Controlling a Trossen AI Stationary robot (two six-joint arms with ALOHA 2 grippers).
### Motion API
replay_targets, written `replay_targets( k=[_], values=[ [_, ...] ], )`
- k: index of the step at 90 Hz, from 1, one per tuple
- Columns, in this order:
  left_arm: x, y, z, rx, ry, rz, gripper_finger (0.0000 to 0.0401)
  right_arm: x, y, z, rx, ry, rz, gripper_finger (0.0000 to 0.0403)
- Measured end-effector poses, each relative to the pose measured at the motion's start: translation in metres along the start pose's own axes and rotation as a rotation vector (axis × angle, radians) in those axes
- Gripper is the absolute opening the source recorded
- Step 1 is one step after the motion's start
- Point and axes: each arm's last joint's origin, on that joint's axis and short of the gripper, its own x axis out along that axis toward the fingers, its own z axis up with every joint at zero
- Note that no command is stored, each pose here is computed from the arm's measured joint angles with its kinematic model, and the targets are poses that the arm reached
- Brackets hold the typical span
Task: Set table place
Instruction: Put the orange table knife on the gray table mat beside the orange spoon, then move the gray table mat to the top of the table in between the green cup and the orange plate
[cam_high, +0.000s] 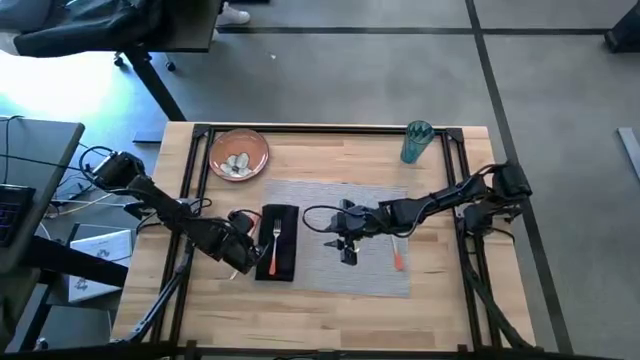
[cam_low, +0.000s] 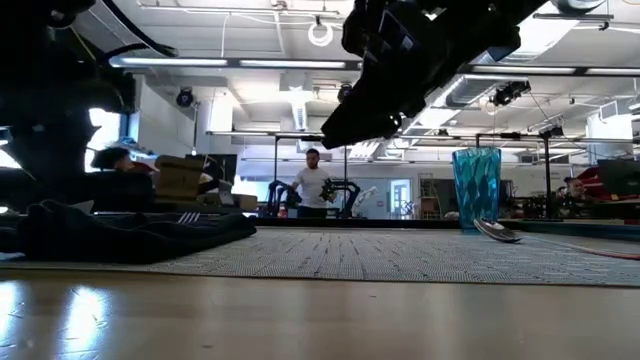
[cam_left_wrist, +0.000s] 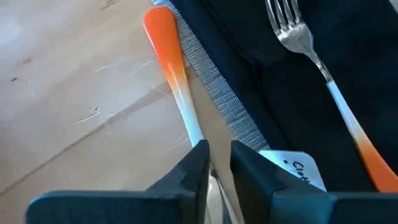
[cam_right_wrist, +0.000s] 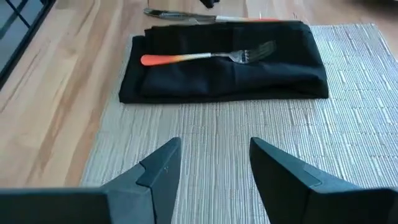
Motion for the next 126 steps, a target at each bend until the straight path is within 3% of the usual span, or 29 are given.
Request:
replay_targets(
  k=[18, 34, 54, 69, 110, 126],
  values=[
    [0.007, 0.005, -0.011, 0.061, 0.035, -0.006, 0.0096, 0.004, 0.0, -0.002, 0.053, 0.003, -0.005, 0.0171],
    [0.012, 0.006, -0.027, 0.091, 0.038, -0.073, 0.0093, 0.015, 0.001, -0.014, 0.077, 0.064, -0.016, 0.0171],
    [0.005, 0.002, -0.037, 0.124, 0.037, -0.116, 0.009, 0.014, -0.003, -0.034, 0.135, 0.262, -0.082, 0.0171],
    [-0.002, -0.003, -0.037, 0.154, 0.006, -0.133, 0.009, 0.024, -0.008, -0.042, 0.118, 0.279, -0.102, 0.0171],
    [-0.003, -0.004, -0.038, 0.151, 0.013, -0.138, 0.009, 0.031, -0.062, -0.054, 0.047, 0.412, -0.182, 0.0171],
    [-0.003, -0.004, -0.038, 0.149, 0.014, -0.142, 0.009, 0.027, -0.093, -0.054, 0.044, 0.418, -0.262, 0.0171]
  ],
)
